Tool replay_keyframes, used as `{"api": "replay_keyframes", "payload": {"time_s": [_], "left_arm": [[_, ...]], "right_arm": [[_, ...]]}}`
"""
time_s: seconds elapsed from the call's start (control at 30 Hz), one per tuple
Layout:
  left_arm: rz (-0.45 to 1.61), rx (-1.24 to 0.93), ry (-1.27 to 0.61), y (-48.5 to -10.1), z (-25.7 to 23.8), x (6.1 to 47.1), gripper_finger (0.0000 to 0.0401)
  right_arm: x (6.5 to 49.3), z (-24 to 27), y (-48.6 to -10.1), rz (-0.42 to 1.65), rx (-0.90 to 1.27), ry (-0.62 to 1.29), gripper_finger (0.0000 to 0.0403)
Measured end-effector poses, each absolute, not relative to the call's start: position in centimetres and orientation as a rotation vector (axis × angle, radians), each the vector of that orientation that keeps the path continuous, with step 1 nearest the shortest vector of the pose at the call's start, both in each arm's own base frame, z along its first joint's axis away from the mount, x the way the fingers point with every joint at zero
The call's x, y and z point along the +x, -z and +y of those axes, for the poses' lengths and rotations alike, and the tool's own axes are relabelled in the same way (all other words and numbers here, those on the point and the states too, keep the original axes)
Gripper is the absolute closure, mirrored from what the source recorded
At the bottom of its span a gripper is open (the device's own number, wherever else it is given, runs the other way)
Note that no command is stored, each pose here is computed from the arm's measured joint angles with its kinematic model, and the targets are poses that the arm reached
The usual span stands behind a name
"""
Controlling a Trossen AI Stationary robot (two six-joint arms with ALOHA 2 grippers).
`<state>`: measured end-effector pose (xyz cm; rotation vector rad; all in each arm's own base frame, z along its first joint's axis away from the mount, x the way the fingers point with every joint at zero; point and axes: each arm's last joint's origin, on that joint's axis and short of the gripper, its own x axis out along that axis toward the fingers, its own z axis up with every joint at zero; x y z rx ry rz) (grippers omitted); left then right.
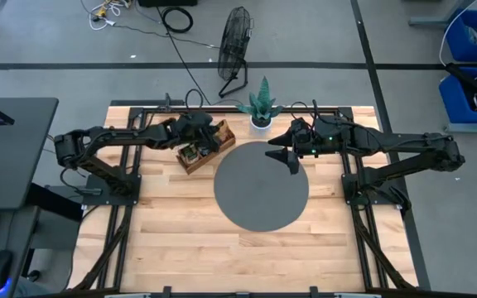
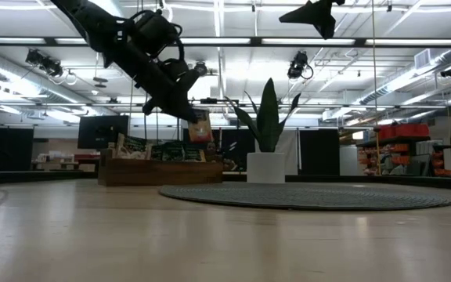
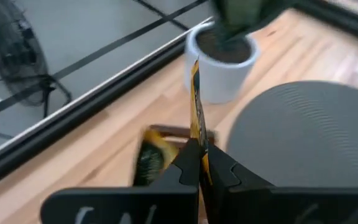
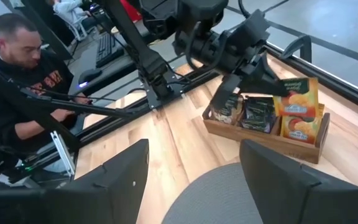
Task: Pick & Place Tea
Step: Put the orange tea bag into the right section of the wooden organizer
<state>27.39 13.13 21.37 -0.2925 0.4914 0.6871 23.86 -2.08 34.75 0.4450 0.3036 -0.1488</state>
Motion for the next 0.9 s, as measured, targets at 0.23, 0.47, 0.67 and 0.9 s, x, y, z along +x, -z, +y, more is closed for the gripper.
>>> {"api": "replay_keyframes", "payload": {"time_s": [0.23, 0.47, 0.67, 0.9], "left_arm": [[0.515, -0.273, -0.682, -21.3, 13.9, 26.9, 0.04], [0.534, -0.261, -0.672, -20.7, 13.9, 27.2, 0.04], [0.55, -0.244, -0.666, -20.6, 13.9, 27.2, 0.04], [0.569, -0.228, -0.645, -20.3, 14.0, 27.3, 0.0399]], "right_arm": [[23.9, -2.2, -34.8, 0.294, 0.444, 0.174, 0.0144], [23.9, -2.2, -34.8, 0.285, 0.44, 0.199, 0.0144], [23.9, -2.2, -34.8, 0.285, 0.439, 0.2, 0.0144], [23.9, -2.2, -34.8, 0.285, 0.439, 0.2, 0.0144]]}}
